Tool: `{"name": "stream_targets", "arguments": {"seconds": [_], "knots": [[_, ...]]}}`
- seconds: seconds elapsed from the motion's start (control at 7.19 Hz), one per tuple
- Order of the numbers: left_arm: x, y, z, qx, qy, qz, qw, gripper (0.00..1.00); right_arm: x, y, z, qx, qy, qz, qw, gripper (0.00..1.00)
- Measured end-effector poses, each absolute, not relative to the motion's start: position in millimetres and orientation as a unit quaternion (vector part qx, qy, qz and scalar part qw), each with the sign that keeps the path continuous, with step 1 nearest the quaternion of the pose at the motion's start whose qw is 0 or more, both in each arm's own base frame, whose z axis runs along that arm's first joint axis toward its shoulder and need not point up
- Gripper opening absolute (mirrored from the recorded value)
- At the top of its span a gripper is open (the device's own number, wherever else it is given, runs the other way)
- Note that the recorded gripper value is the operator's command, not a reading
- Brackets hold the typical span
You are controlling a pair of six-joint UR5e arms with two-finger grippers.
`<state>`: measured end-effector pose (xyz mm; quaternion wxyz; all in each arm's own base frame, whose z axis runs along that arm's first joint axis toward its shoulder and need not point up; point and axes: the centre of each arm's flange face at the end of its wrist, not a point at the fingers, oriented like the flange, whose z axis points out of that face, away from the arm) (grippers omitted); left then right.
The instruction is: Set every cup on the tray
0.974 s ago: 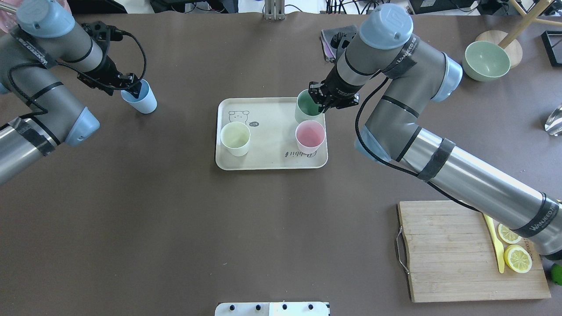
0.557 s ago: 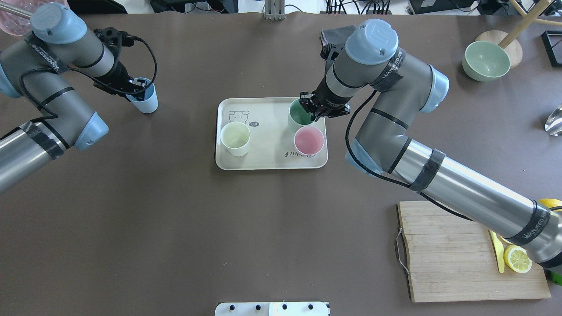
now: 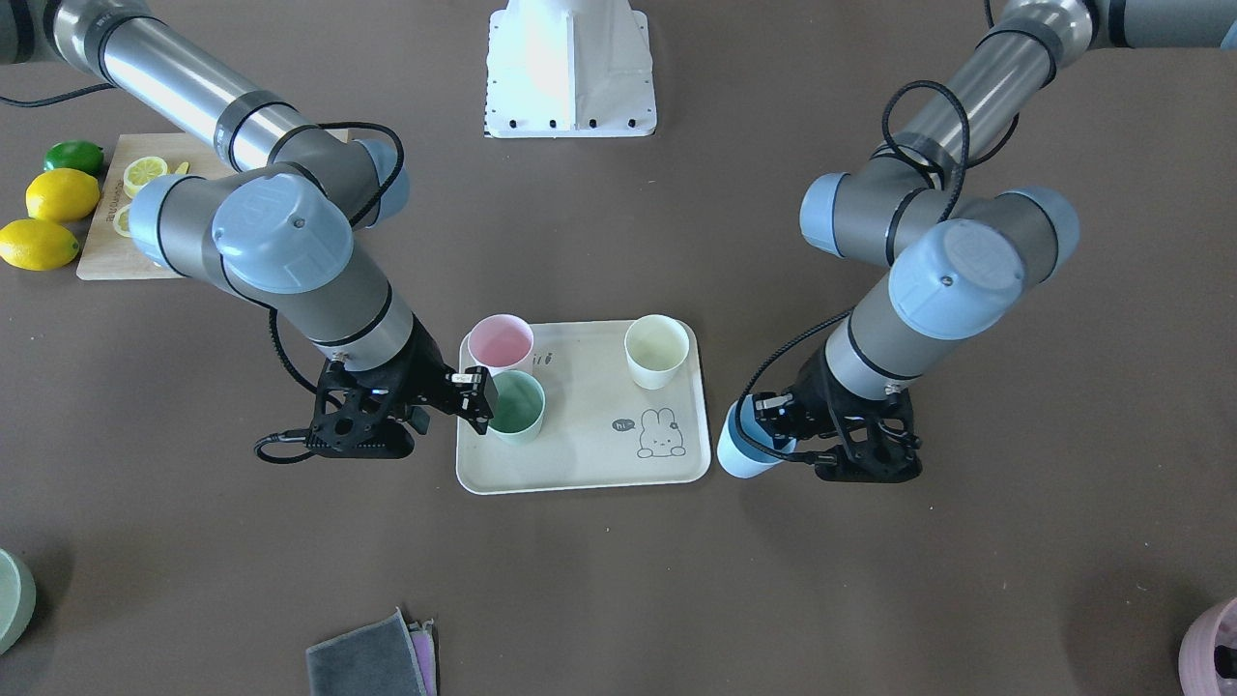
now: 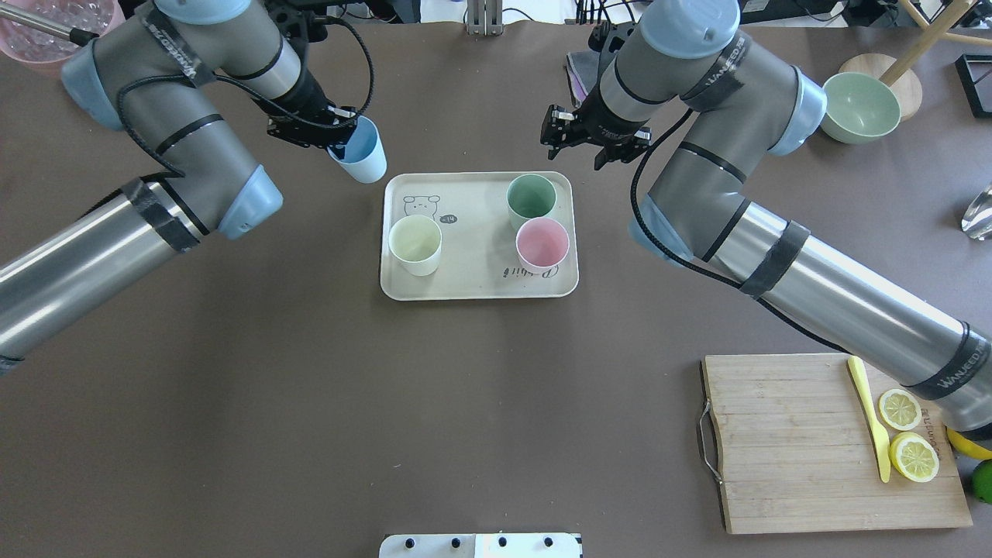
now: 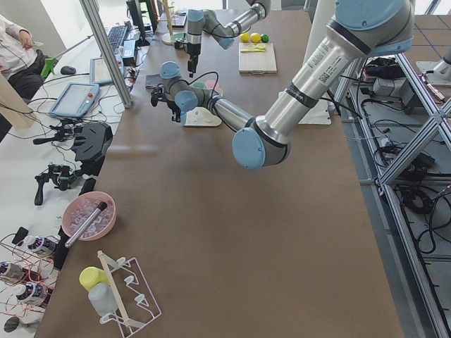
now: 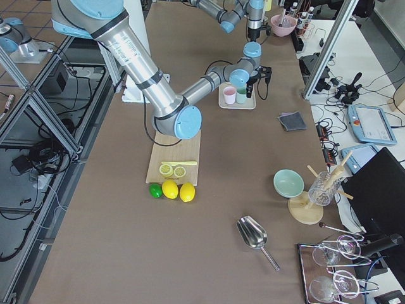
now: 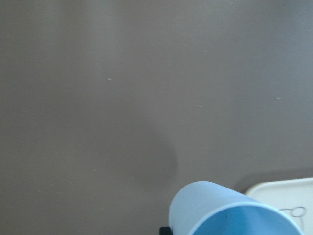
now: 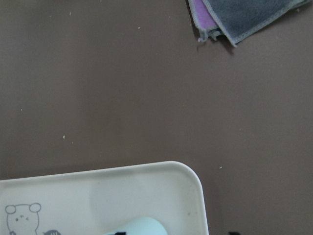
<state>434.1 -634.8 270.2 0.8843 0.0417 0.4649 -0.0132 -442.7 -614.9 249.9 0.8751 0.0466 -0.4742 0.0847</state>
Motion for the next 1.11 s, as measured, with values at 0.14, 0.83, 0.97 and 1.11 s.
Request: {"name": "stream_targets", "arguments": {"seconds": [0.14,0.83,0.97,1.11], "knots": [[461,-621,253,0.038,0.467,-0.017,0.883,0.26,-424,-628,257,0.052,-0.473,0.081,0.876,1.00],[429,-637,259,0.054,0.465,-0.026,0.883,0.97,-344,-658,297,0.049,-0.478,0.058,0.875,1.00],[372,-641,289,0.060,0.468,-0.008,0.882,0.97,-313,-665,321,0.056,-0.474,0.044,0.878,1.00],[307,-637,322,0.077,0.461,0.013,0.884,0.97,-269,-672,355,0.062,-0.471,0.028,0.880,1.00]]}}
